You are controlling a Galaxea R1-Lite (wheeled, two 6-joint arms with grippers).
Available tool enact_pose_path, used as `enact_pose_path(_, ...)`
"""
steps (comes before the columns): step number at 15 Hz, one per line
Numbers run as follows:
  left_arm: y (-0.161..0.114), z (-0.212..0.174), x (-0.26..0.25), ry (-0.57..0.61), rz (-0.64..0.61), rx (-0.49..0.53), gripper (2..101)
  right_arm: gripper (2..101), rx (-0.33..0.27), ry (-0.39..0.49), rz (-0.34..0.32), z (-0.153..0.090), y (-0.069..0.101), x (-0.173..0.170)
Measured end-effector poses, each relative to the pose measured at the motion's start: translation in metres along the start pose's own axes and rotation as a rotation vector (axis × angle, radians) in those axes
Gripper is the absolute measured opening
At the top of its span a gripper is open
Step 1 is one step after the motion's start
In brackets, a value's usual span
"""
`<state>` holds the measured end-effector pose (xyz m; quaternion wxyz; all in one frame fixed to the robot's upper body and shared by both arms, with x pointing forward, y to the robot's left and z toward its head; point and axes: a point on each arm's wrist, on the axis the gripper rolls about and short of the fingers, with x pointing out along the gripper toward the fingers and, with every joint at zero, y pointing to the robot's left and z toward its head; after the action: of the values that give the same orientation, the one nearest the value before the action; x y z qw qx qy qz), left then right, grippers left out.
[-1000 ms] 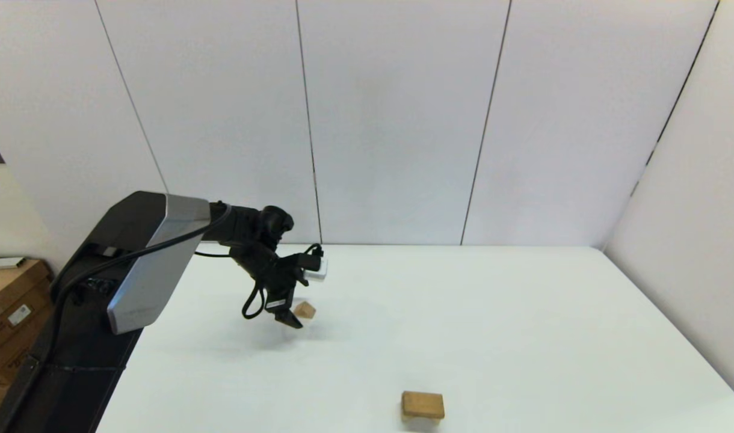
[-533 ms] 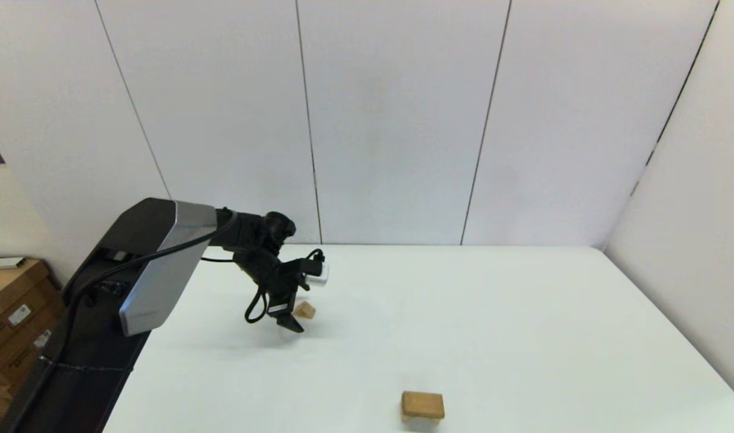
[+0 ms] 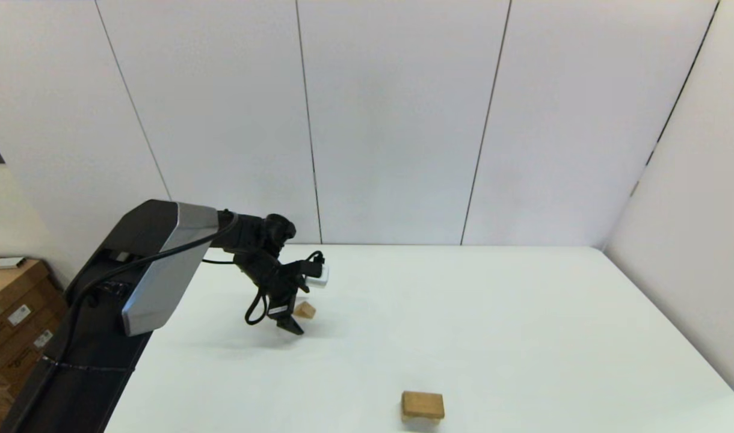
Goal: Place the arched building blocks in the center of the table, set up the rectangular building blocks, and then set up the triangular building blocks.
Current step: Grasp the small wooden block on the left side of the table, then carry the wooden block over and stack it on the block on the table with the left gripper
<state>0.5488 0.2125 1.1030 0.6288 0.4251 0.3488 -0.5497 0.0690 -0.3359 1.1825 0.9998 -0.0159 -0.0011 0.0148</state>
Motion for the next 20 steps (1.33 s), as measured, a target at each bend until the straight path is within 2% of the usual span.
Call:
enact_pose_path(4,-0.001,-0.001,0.002,0.002,-0.006,-0.006,97.7,98.0,0.0,0.0,0.0,0.0,0.0,0.0)
enact_pose_path(7,-0.001,-0.002,0.002,0.005,-0.009,-0.018,68.4,98.0,0.0,0.0,0.0,0.0,0.0,0.0)
enact_pose_path(10,0.0,-0.001,0.002,0.004,-0.006,-0.026,48.5,98.0,0.0,0.0,0.0,0.0,0.0,0.0)
enact_pose_path(11,0.0,-0.001,0.001,0.004,-0.005,-0.026,38.9,98.0,0.0,0.0,0.0,0.0,0.0,0.0)
enact_pose_path(12,0.0,-0.001,0.001,0.003,-0.004,-0.026,19.7,97.9,0.0,0.0,0.0,0.0,0.0,0.0)
enact_pose_path(13,0.0,-0.001,0.001,0.003,-0.004,-0.026,22.3,98.0,0.0,0.0,0.0,0.0,0.0,0.0)
enact_pose_path(20,0.0,0.004,-0.012,-0.008,-0.002,-0.029,22.3,98.0,0.0,0.0,0.0,0.0,0.0,0.0)
